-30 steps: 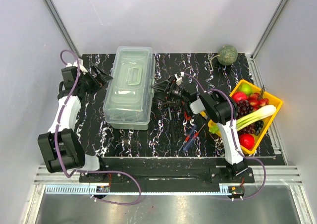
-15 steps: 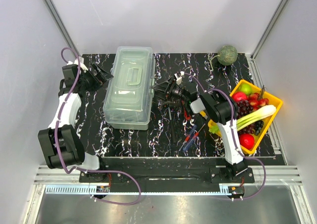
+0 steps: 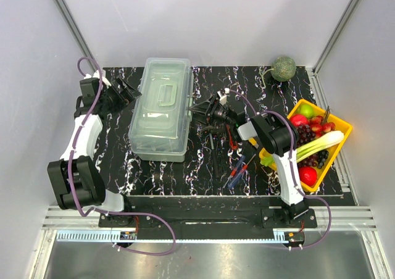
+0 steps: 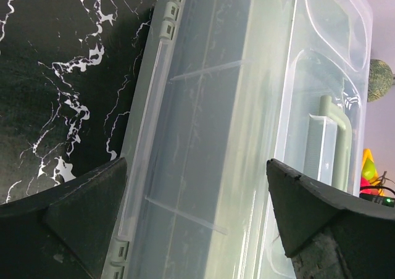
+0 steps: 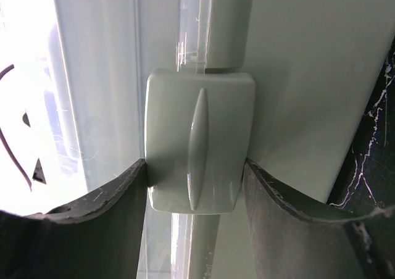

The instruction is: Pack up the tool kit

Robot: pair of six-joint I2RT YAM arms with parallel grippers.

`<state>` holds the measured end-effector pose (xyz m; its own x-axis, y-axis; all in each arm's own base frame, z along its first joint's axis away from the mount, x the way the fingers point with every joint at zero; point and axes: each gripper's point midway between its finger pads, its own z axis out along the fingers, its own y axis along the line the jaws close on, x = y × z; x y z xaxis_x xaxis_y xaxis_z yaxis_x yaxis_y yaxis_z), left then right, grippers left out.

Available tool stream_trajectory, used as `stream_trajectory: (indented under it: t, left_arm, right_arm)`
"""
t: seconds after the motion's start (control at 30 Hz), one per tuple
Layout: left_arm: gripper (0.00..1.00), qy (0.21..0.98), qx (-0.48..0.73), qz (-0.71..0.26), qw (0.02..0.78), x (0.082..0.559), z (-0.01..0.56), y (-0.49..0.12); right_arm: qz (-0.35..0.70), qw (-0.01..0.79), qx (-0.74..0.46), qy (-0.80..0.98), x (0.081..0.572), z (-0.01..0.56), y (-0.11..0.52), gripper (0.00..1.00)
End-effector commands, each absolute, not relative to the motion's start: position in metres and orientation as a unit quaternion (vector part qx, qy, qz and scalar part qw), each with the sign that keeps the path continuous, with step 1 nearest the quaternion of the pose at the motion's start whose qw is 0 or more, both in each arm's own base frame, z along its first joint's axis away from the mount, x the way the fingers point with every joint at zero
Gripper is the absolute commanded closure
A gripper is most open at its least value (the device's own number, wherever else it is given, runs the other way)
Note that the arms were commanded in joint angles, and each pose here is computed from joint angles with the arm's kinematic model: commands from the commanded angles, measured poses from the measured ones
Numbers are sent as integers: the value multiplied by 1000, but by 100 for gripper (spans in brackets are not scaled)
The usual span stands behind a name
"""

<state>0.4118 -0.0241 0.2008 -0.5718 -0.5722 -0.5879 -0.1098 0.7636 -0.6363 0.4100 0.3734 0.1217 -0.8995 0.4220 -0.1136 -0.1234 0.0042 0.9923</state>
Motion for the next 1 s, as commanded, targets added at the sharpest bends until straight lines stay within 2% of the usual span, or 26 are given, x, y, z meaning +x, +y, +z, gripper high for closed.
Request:
stream_trajectory:
  t: [0.0,0.2,0.5,0.97]
  left_arm:
    - [1,897,-165,-285,294,373,150,-67]
    - [1,902,-168,-271,291,371,146,-65]
    - [1,907,-173,-248,293,371,145,-59]
    - [1,908,-197,-223,294,371,142,-49]
  right_arm:
    - [701,242,66,668,404,175,385,80]
    - [667,240,96,699,410,165,382,87]
    - [617,255,122,734,416,157,373,87]
    - [730,263,137,616,404,209,356,84]
